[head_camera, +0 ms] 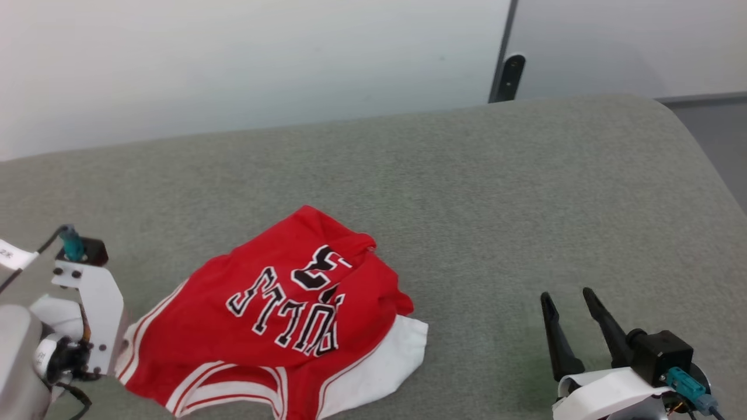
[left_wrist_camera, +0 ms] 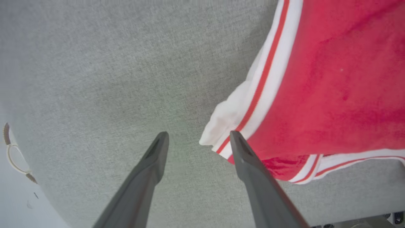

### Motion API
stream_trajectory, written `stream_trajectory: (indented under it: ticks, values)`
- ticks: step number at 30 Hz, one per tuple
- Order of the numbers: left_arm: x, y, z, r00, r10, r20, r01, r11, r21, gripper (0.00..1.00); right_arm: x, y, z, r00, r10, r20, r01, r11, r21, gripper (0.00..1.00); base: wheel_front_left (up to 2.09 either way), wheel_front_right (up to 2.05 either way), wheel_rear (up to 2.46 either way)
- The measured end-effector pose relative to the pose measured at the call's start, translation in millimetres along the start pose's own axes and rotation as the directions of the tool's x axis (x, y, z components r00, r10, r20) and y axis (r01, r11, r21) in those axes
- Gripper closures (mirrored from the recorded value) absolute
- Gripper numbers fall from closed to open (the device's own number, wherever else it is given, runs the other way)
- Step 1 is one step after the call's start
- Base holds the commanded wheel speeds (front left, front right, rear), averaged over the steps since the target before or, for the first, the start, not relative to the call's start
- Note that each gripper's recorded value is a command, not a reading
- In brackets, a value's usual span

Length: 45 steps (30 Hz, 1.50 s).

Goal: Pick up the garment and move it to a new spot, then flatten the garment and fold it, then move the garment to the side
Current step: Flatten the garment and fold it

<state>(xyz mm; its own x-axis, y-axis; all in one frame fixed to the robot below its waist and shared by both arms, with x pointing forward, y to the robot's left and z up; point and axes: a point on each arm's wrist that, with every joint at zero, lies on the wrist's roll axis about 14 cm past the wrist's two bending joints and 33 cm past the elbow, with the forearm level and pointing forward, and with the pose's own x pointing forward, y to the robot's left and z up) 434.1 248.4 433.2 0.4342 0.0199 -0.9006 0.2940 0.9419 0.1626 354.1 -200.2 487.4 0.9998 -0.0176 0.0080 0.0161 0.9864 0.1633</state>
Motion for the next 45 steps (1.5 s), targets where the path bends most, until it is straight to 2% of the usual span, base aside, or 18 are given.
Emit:
stream_trajectory:
  ticks: [8,13,23,30,45]
  values:
    - [-16,12,4,0.992,0.038,0.118,-0.033,0.998,-0.049,0.0,5,15,1,0.999,0.048,-0.003,-0.048,0.999,0.0,0.0,0.0,0.0,0.0]
    - [-25,-5,9,0.974,-0.031,0.222,0.053,0.994,-0.096,0.0,2,19,2,0.998,0.06,-0.002,-0.06,0.998,-0.003,0.0,0.0,0.0,0.0]
    - [-40,-9,-3,0.94,-0.048,0.338,0.085,0.992,-0.094,0.0,-2,29,4,0.996,0.091,-0.002,-0.091,0.996,-0.011,0.0,0.0,0.0,0.0]
    - [-29,-7,-22,0.96,-0.059,0.275,0.091,0.991,-0.103,0.0,-1,32,7,0.995,0.099,-0.006,-0.1,0.995,-0.026,0.0,0.0,0.0,0.0]
    - [3,-11,-3,0.983,-0.105,0.15,0.11,0.994,-0.022,0.0,-2,9,0,0.999,0.028,-0.039,-0.029,0.999,-0.044,0.0,0.0,0.0,0.0]
